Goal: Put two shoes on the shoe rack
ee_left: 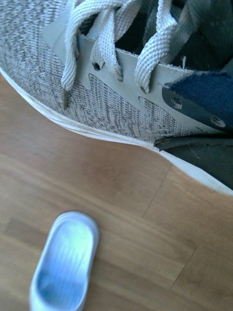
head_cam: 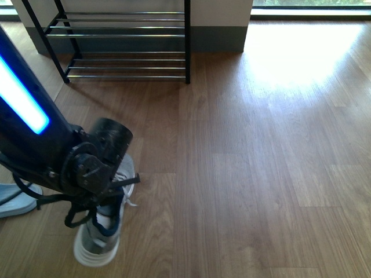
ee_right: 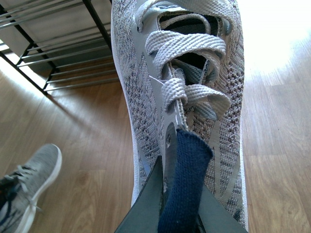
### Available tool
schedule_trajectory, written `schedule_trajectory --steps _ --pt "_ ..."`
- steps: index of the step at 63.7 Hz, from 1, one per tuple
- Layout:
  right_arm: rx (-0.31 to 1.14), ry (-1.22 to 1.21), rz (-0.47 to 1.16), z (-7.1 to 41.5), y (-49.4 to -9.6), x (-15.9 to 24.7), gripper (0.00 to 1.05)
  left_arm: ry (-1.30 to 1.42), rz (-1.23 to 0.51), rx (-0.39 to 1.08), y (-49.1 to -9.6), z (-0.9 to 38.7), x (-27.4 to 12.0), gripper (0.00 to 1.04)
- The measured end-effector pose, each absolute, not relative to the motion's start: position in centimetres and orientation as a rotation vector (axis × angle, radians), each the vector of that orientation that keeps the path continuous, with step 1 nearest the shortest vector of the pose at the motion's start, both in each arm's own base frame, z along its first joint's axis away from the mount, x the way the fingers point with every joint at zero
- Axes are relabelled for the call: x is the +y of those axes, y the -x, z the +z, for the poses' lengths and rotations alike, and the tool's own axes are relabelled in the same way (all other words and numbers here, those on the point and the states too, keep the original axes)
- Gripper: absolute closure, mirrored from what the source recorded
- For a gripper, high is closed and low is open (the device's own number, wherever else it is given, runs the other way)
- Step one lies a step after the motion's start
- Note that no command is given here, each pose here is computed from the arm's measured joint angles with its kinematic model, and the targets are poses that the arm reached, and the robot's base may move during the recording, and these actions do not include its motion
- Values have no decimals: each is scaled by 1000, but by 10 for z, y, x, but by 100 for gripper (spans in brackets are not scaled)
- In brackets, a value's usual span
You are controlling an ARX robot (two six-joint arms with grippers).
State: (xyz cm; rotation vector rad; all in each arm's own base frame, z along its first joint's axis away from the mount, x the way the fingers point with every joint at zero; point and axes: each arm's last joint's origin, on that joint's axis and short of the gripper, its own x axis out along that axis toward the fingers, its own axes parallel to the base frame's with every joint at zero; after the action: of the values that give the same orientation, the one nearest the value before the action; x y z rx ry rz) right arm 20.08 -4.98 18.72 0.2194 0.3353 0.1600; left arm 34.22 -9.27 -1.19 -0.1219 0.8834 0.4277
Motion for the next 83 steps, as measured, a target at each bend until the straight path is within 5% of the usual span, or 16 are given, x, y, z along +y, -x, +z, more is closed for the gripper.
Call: schedule_trajectory --steps 36,46,83 --pt "335 -219 160 187 -201 -50 103 28 561 288 -197 228 -79 103" --pt "335 -219 160 187 -201 -50 103 18 562 243 -167 243 -83 103" --pt "336 -220 160 187 -201 -50 103 17 558 250 -167 242 -84 103"
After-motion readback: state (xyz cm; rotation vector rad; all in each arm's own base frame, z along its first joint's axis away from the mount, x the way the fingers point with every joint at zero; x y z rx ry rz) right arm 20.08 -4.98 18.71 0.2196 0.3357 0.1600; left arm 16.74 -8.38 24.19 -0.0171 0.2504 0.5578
